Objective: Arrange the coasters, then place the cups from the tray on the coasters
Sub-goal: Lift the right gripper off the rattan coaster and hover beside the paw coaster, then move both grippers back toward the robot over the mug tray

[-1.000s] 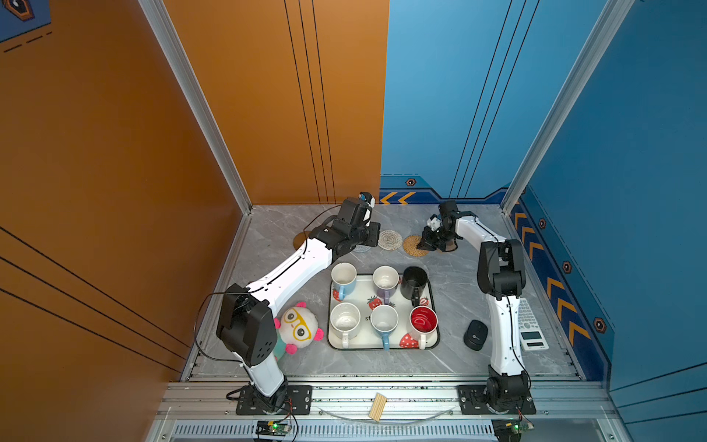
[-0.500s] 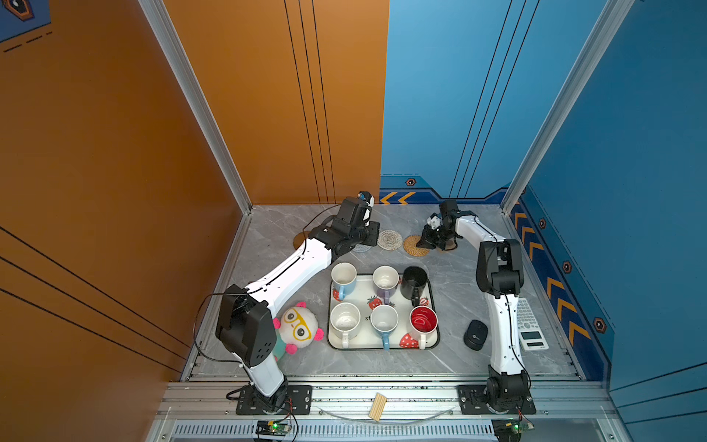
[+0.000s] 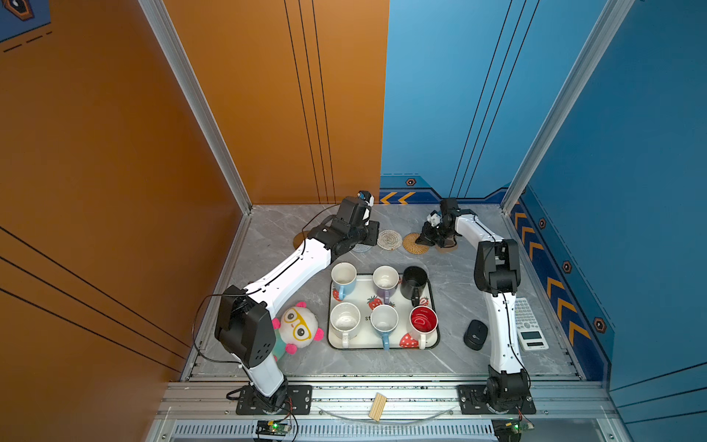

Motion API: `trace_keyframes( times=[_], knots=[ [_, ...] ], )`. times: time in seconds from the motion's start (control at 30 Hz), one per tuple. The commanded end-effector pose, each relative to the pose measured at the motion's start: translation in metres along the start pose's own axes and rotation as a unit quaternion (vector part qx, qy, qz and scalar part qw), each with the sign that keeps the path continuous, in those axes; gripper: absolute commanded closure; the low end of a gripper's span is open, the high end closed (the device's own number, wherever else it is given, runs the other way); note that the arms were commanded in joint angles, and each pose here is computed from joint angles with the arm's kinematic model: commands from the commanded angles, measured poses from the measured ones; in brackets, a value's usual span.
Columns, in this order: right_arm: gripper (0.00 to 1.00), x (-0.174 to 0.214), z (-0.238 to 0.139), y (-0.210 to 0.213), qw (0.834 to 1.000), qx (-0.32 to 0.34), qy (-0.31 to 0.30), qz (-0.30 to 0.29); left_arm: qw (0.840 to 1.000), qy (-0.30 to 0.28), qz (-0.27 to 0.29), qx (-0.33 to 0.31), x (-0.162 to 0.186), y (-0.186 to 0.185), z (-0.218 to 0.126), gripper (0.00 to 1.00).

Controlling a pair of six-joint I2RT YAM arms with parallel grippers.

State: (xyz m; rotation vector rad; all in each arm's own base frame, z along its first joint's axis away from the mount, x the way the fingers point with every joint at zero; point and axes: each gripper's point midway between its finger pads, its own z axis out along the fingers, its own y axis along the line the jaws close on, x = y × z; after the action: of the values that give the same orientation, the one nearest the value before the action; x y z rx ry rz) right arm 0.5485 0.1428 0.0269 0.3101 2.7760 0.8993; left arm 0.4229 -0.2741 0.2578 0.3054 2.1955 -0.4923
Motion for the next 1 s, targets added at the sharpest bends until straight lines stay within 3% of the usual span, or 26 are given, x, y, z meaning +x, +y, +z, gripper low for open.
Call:
trace_keyframes(
  times=[0.0,0.4,0.73,0.97],
  knots=[
    [1.0,0.004,0.02,-0.031,0.999,0.035,0.013,0.028,1.0,-0.016,0.012,-0.007,-0.008,-0.001,-0.014,0.94],
    [1.0,-0.006,0.007,-0.014,1.0,0.008,-0.002,0.02,1.0,-0.019,0.011,-0.009,-0.009,0.0,-0.017,0.94],
    [1.0,-0.022,-0.045,0.036,0.998,-0.041,-0.05,-0.015,0.999,-0.031,0.014,-0.012,-0.012,0.0,-0.031,0.93],
    [1.0,-0.012,-0.086,0.064,0.994,-0.053,-0.084,-0.042,0.999,-0.048,0.014,-0.011,-0.013,0.001,-0.046,0.92]
  ],
)
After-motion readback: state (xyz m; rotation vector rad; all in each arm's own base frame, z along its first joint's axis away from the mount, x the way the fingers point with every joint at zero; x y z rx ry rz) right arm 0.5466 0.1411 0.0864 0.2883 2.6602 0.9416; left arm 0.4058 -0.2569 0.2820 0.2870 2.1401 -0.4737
